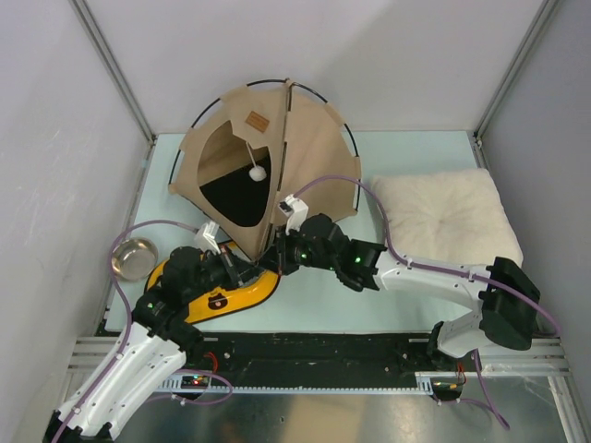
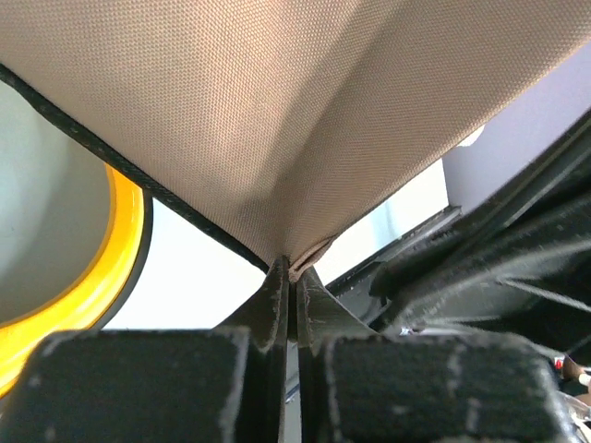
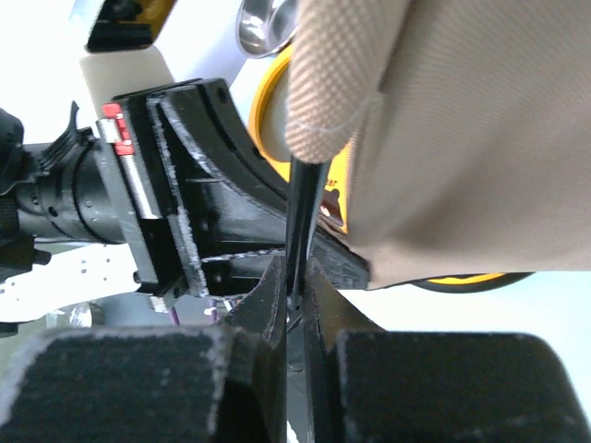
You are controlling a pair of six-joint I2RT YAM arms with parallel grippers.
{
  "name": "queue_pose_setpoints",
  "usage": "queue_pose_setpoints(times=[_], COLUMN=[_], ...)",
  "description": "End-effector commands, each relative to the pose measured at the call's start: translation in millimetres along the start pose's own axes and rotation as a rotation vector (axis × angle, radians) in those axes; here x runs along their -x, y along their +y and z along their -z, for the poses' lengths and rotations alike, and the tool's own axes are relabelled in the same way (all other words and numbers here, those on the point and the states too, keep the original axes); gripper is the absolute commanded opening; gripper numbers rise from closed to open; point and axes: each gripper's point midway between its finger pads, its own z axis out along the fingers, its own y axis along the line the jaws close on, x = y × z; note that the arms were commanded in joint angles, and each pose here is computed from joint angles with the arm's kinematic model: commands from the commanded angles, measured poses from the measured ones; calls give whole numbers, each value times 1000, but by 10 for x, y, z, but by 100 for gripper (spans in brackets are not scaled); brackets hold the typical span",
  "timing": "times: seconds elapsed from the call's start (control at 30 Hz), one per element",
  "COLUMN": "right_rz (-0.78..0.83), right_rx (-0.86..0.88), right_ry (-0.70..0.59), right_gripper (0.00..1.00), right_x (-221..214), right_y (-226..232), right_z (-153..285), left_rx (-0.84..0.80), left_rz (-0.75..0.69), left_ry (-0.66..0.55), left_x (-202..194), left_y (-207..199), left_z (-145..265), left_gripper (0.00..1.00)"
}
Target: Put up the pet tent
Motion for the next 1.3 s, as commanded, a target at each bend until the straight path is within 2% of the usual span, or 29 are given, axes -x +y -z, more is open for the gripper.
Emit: queue_pose_setpoints(times=[0.0,0.67,1.27], right_rz=[-8,-68,-194], right_rx=[-26,53,61], right_ry=[-305,-490,-529], right_gripper=[0,0,0], right_x=[909,1533,1666], right_y=[-33,15,-19], right_z=[201,267,334], left_rx=[105,89,51], left_rz=[21,-59,-157], left_ry=[155,118,-195], left_x=[-383,-311,119], left_y=[312,271,289], left_z=[30,48,29], left_gripper=[0,0,0])
